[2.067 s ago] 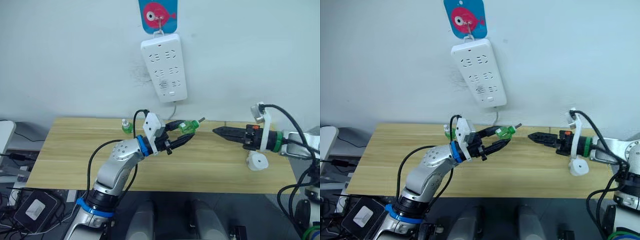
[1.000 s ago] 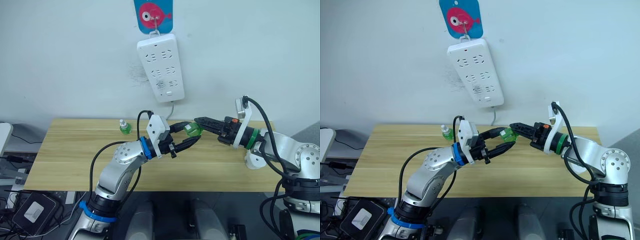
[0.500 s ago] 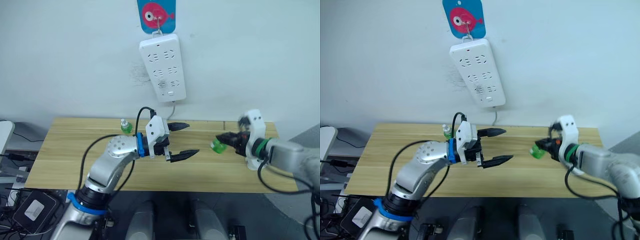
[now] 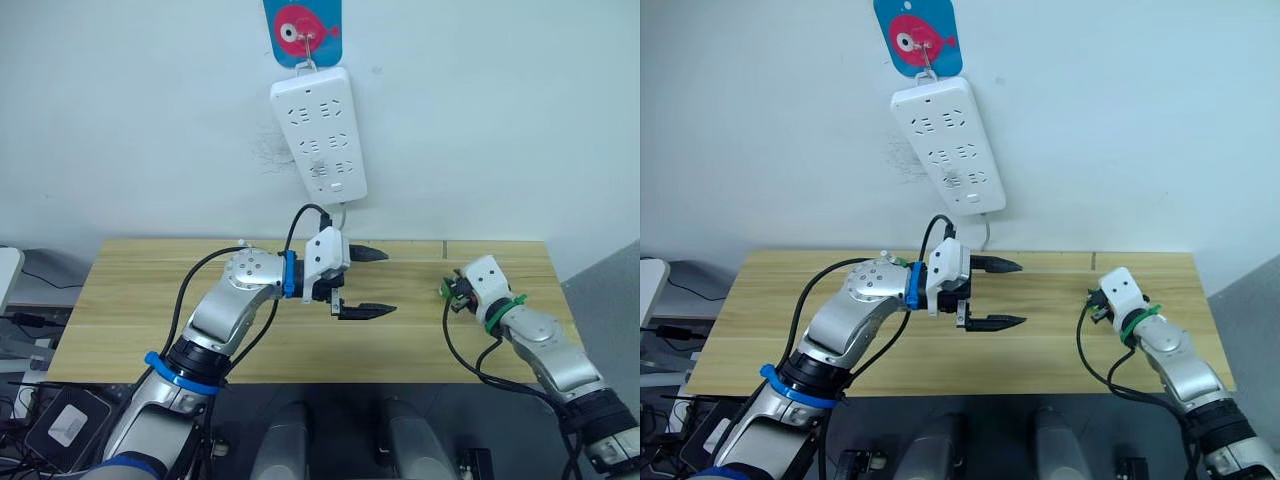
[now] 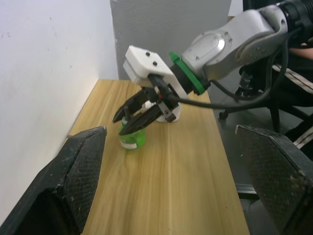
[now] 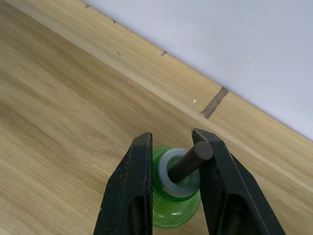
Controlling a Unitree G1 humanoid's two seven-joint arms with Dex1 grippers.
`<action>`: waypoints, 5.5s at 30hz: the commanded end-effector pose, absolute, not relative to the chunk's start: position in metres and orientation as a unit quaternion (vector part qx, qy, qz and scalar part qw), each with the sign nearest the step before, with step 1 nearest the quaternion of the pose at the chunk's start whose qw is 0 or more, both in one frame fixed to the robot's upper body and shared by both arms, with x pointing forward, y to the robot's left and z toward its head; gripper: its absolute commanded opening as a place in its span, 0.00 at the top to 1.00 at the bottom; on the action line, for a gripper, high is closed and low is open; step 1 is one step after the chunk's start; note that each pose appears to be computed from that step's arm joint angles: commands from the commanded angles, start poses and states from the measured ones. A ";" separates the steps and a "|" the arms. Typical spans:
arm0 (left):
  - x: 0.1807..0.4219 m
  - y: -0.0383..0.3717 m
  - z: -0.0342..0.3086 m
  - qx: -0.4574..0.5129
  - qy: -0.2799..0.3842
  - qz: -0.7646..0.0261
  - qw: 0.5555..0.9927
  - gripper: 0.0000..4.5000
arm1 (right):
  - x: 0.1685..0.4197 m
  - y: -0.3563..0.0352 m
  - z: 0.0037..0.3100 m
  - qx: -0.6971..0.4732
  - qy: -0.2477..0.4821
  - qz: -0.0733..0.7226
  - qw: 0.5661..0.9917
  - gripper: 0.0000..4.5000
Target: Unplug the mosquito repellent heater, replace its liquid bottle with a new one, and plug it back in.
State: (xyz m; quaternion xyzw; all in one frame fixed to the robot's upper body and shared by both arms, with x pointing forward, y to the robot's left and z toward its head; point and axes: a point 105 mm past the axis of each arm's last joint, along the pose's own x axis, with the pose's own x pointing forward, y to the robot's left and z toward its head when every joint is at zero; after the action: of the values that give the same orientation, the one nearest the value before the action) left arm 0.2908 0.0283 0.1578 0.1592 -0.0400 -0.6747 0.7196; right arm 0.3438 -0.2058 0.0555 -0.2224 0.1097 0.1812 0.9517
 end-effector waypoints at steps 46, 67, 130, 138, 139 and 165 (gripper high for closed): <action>0.356 0.206 0.003 0.031 0.033 0.035 0.998 0.00 | 0.293 -0.006 0.202 -0.181 0.006 0.564 0.805 0.01; 0.405 0.214 0.039 0.049 0.011 0.021 0.999 0.00 | 0.294 0.015 0.233 -0.145 -0.032 0.539 0.829 0.01; 0.321 0.074 0.157 0.208 -0.016 -0.692 0.691 0.52 | 0.290 -0.048 0.192 -0.108 0.000 0.580 0.807 0.67; 0.316 0.077 0.158 0.209 -0.021 -0.690 0.693 0.52 | 0.292 -0.048 0.192 -0.092 0.004 0.584 0.807 0.86; 0.316 0.077 0.158 0.209 -0.022 -0.689 0.694 0.52 | 0.292 -0.048 0.193 -0.091 0.003 0.584 0.807 0.78; 0.314 0.073 0.159 0.207 -0.026 -0.692 0.691 0.52 | 0.287 -0.046 0.186 -0.098 0.006 0.595 0.798 0.50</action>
State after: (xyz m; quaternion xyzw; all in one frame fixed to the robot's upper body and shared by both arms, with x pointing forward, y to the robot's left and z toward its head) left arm 0.3174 0.0781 0.1443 0.1997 0.0082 -0.6864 0.6993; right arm 0.2919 -0.0480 0.1795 -0.0967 0.0247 0.5886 0.8022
